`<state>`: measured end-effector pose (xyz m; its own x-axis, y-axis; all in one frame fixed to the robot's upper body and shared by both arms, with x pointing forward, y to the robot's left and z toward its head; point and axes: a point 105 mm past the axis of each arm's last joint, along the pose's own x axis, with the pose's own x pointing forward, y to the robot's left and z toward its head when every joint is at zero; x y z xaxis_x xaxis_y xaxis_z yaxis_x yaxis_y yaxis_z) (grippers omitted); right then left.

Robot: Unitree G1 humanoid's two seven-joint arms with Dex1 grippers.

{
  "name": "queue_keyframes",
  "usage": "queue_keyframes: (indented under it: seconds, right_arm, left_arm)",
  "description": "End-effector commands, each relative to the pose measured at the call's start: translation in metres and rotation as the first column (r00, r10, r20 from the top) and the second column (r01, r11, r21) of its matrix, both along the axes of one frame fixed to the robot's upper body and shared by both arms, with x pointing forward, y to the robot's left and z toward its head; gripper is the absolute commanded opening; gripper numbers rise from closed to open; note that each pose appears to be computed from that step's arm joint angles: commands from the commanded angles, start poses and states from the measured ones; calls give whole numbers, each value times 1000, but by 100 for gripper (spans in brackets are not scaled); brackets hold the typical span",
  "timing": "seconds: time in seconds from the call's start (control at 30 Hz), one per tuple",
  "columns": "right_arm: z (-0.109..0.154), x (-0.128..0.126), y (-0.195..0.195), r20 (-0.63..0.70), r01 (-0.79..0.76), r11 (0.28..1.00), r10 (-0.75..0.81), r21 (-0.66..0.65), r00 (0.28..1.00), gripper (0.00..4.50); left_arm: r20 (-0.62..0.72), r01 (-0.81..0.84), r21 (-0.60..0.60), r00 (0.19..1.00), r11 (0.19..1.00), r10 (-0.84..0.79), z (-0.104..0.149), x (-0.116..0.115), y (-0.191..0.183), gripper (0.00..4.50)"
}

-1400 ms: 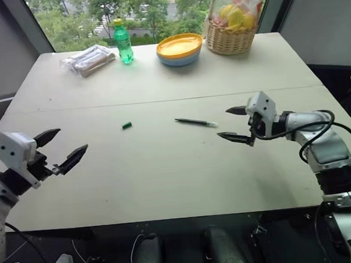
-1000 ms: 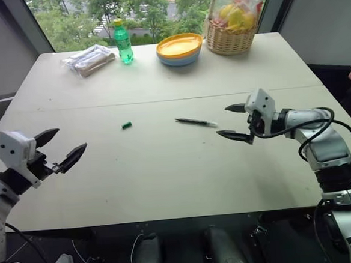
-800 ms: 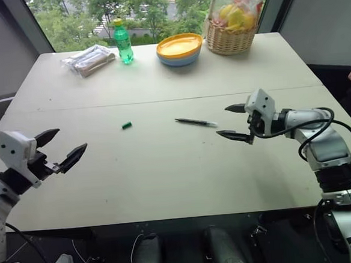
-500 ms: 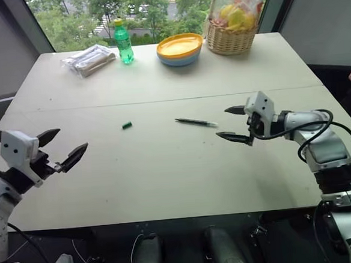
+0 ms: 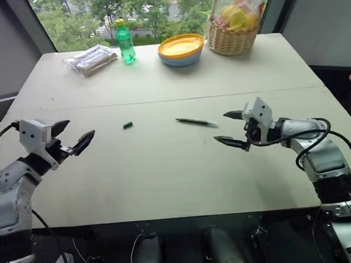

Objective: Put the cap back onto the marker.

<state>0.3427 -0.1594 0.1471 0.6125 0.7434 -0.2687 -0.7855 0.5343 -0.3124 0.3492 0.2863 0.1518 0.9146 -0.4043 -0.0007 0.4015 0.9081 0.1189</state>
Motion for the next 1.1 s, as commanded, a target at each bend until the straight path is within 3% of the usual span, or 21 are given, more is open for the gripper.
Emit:
queue_keyframes:
  seconds: [0.03, 0.4, 0.83, 1.1]
  right_arm:
    - [14, -4, 0, 64, 12, 1000, -12, 8, 998, 441]
    - [9, -32, -12, 57, 129, 991, -130, 20, 990, 441]
    - [13, -47, -20, 59, 191, 981, -191, 15, 980, 441]
    - [16, -46, -25, 53, 183, 983, -182, -12, 982, 441]
  left_arm:
    - [-51, 12, 27, 999, 1000, -10, -23, 21, -2, 450]
    - [-120, 108, 55, 988, 993, -100, -31, 67, -39, 450]
    - [-237, 217, 207, 957, 954, -166, -51, 72, -66, 450]
    - [-269, 197, 214, 954, 957, -137, -59, 69, -60, 450]
